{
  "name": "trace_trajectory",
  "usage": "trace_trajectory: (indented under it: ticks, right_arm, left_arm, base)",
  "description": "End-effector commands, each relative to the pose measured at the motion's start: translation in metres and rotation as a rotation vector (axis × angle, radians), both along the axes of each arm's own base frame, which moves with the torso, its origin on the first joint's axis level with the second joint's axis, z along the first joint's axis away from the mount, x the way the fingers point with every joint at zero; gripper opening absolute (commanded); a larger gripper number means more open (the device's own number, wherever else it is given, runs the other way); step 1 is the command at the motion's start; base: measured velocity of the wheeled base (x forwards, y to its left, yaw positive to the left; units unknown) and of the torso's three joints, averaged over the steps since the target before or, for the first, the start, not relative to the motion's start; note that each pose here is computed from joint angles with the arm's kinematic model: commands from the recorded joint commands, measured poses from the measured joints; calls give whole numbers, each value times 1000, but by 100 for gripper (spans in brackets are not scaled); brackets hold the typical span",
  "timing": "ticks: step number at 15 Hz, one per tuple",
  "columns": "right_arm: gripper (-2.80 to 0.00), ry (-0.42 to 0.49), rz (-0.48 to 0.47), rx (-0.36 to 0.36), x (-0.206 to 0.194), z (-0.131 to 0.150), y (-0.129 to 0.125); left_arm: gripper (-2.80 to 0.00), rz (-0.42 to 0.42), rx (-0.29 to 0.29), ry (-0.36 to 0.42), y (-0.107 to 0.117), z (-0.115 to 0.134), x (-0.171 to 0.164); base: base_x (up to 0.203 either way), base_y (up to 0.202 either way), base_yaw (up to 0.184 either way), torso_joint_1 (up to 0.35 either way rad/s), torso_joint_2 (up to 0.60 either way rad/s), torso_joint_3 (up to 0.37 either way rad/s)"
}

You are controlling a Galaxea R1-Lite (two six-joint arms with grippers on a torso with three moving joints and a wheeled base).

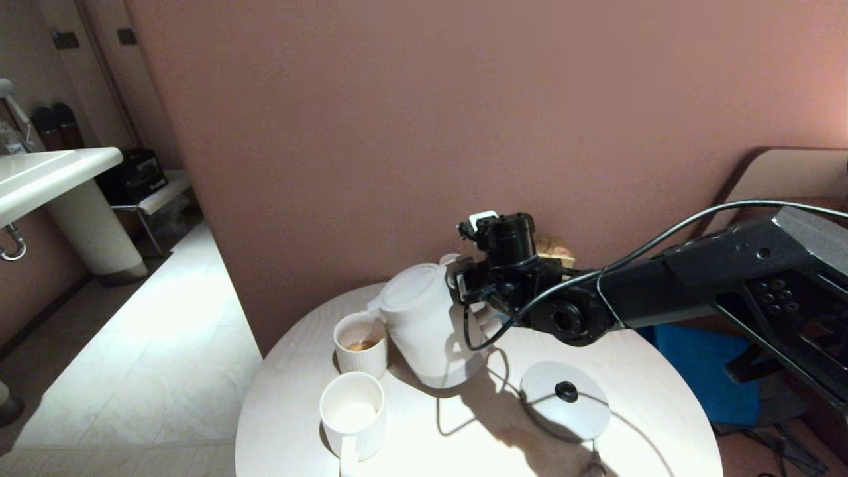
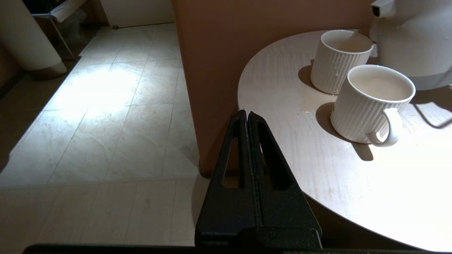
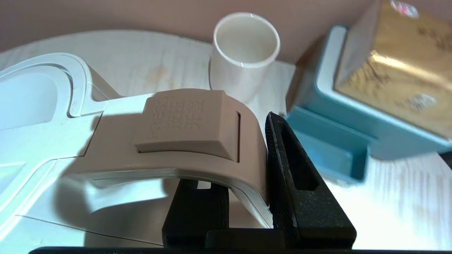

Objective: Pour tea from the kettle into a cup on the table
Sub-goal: Pour water into another cup

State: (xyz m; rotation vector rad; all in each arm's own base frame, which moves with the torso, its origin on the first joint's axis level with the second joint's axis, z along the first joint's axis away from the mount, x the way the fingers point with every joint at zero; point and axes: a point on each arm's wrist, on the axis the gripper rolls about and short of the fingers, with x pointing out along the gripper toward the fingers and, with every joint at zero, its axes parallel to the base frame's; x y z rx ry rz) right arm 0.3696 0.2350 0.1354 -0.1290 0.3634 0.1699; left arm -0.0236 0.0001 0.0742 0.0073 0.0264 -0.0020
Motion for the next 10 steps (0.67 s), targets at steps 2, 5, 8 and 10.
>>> trace_trajectory:
  ticks: [2,5,8,10]
  right_arm:
    - [-280,-3,-1,15,-17,15,-14]
    - [-280,23,-6,59,-43,23,-26]
    - [-280,35,25,64,-73,30,-31]
    - [-280,38,54,61,-87,33,-27]
  left_arm:
    - [-280,0,0,1,0,0,0]
    - [-280,0,0,1,0,0,0]
    - [-280,0,0,1,0,0,0]
    - [-280,0,0,1,0,0,0]
  base:
    - [0,0,0,0,0,0]
    - [0,0,0,0,0,0]
    - [0,0,0,0,0,0]
    - [0,0,0,0,0,0]
